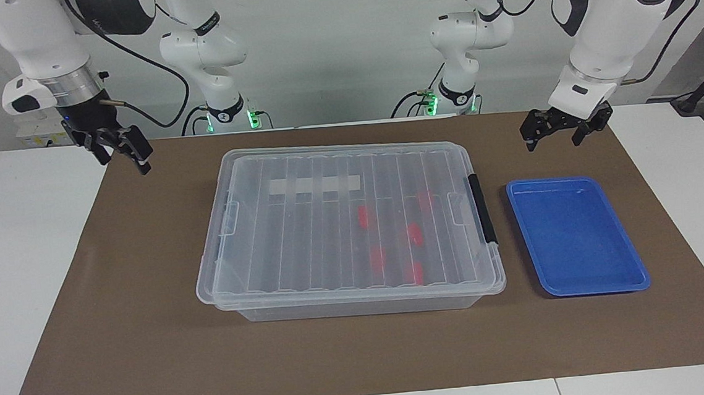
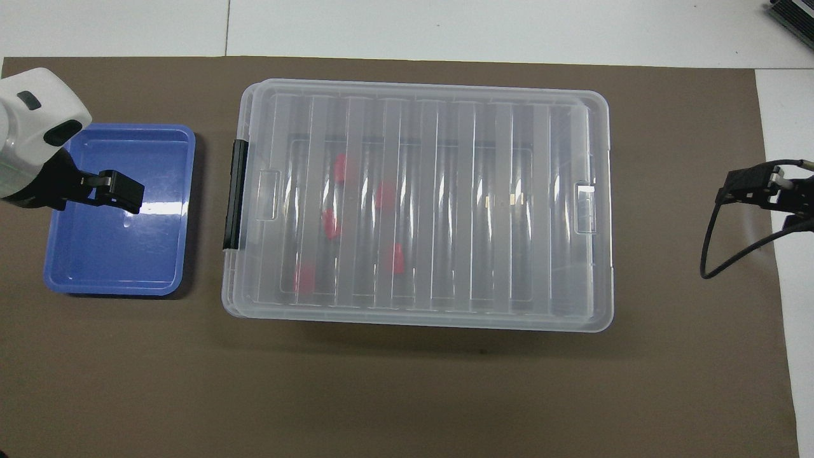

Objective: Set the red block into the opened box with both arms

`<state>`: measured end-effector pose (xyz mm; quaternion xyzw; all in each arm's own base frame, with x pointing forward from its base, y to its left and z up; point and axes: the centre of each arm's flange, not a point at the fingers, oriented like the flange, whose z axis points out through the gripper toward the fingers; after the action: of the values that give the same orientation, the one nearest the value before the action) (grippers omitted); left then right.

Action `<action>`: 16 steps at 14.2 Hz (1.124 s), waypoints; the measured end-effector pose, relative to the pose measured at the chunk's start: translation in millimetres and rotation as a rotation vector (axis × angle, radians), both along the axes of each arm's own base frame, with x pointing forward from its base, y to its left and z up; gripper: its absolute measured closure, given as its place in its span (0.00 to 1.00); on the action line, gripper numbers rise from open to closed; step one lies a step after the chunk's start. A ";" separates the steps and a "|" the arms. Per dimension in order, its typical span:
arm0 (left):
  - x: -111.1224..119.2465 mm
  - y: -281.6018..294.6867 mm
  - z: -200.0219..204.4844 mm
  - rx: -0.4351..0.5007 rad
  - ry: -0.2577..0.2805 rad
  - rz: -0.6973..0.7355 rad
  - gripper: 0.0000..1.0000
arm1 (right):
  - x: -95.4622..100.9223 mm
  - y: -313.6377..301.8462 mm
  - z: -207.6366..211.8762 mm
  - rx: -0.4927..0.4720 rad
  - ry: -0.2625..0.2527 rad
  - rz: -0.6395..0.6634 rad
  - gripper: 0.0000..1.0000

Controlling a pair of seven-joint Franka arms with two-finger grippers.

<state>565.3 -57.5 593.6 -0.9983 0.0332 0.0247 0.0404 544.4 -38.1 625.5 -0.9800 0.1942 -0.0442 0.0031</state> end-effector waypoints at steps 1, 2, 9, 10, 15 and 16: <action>-0.7 2.3 1.4 0.000 -0.001 0.004 0.00 | 2.6 0.6 2.8 -0.003 0.008 0.026 0.00; -1.4 2.6 2.7 0.000 -0.002 0.004 0.00 | 6.0 0.5 4.0 -0.011 0.010 0.055 0.00; -5.5 5.8 11.3 -0.012 -0.015 0.017 0.00 | 8.8 6.4 -5.0 -0.014 0.076 0.093 0.00; -5.7 7.7 12.1 -0.013 -0.016 0.021 0.00 | 8.2 7.2 -5.5 -0.013 0.082 0.094 0.00; -6.0 6.4 12.2 -0.014 -0.016 0.019 0.00 | 7.4 10.1 -6.6 -0.012 0.091 0.101 0.00; -6.0 6.0 12.2 -0.014 -0.016 0.018 0.00 | 6.4 10.7 -7.5 -0.011 0.102 0.114 0.00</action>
<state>559.3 -51.5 605.9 -0.9990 0.0241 0.0166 0.0337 550.7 -27.5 618.0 -0.9904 0.1376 0.0048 -0.0097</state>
